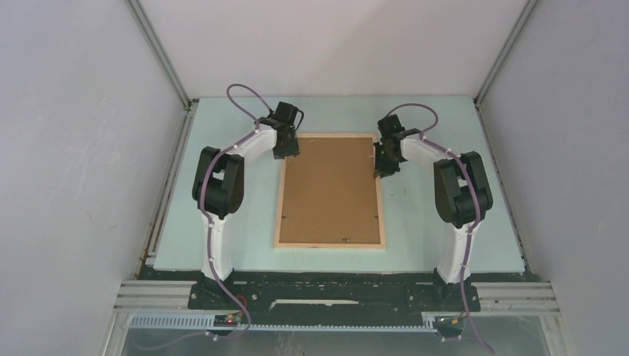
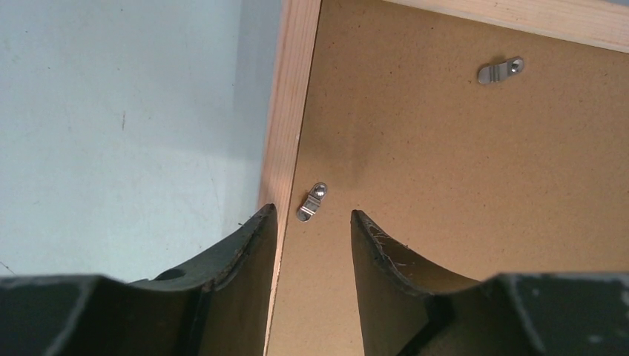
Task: Put the photo into the frame
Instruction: Install the photo frame at the center of the board.
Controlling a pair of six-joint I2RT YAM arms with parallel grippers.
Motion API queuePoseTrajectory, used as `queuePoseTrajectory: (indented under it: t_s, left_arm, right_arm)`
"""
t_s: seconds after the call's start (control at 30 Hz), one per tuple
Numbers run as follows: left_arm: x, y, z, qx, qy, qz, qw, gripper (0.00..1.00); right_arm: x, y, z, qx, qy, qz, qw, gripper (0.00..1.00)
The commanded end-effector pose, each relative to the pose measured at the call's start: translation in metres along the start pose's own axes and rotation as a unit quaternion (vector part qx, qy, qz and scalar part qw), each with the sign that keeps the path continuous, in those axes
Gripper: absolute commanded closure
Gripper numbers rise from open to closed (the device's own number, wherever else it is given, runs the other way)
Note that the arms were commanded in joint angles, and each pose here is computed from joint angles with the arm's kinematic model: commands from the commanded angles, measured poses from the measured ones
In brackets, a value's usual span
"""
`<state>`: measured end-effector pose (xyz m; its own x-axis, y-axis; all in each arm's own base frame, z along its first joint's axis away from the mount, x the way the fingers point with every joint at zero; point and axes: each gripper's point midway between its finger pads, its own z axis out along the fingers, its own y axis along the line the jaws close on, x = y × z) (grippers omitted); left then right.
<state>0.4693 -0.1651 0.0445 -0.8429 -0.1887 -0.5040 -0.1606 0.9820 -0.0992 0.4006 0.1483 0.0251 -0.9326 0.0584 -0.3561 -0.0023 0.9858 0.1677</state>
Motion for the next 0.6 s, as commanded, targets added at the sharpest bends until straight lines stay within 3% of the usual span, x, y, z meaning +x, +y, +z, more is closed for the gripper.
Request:
queuePoseTrajectory:
  t_s: [0.0,0.23,0.57]
  left_arm:
    - [-0.005,0.005,0.001,-0.020,0.000,0.013,1.000,0.53]
    - [-0.002,0.019,-0.007,-0.038,-0.013,0.016,0.999,0.44]
    - [0.008,0.018,0.004,-0.032,0.003,0.017,0.999,0.50]
  right_arm:
    - [0.002,0.011,-0.011,-0.013,-0.001,-0.022,1.000,0.96]
    - [0.001,0.013,-0.012,-0.016,-0.002,-0.022,1.000,0.96]
    - [0.003,0.012,-0.012,-0.013,0.001,-0.023,1.000,0.96]
